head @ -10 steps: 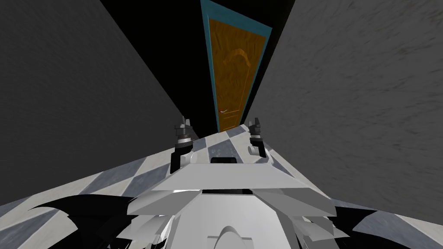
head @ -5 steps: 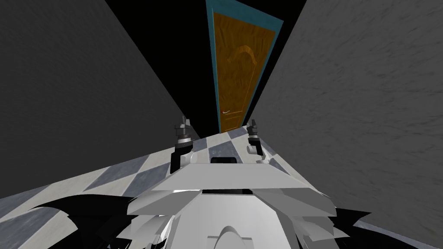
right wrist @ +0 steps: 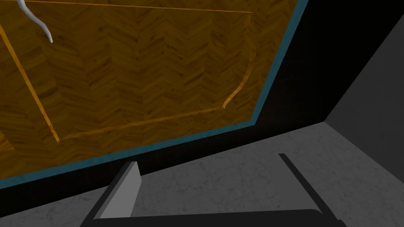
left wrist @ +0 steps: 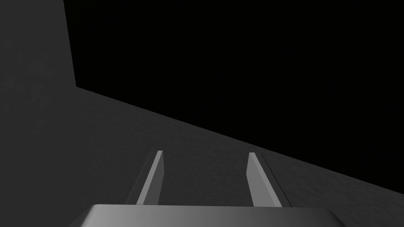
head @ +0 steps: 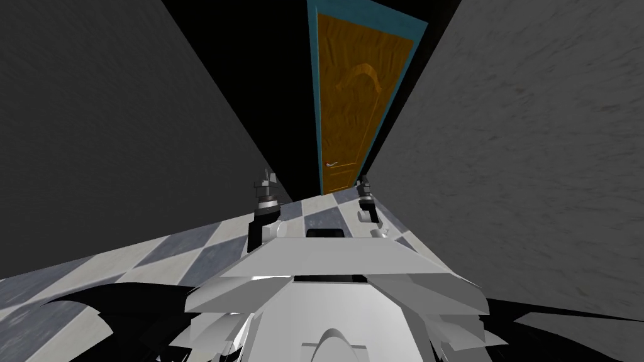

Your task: Pull the door open

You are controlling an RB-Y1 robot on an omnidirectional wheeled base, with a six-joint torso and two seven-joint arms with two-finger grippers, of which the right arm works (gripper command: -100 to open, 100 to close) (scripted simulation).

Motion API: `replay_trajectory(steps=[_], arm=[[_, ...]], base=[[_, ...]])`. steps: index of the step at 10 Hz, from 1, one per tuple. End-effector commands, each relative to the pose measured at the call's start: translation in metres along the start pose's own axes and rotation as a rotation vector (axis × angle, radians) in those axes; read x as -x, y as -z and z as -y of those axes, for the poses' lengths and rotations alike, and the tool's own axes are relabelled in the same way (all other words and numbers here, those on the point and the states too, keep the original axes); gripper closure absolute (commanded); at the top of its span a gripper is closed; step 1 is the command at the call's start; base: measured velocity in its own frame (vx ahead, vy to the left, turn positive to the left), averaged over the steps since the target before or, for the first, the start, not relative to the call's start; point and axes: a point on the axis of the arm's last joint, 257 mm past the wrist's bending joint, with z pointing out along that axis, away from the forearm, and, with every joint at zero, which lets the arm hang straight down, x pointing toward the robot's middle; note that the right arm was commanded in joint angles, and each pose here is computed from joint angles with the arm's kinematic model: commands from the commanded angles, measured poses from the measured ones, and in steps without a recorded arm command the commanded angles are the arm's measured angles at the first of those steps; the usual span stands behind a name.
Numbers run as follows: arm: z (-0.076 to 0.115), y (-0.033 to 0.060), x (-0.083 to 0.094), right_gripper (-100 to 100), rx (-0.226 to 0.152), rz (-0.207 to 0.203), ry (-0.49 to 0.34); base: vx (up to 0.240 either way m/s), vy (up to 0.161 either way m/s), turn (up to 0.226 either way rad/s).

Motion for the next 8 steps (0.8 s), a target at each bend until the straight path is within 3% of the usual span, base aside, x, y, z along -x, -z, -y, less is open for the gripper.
replay_trajectory(steps=[1,3,8], arm=[[0.012,0.0003,0.001,-100,-0.020,-0.002,0.001],[0.026,-0.0028,0.001,-100,-0.038,-0.007,0.002],[0.060,-0.0003,0.003,-100,-0.098,-0.011,0.005]], base=[[0.065,-0.005,0.079],[0.085,-0.011,0.119],[0.065,-0.005,0.066]])
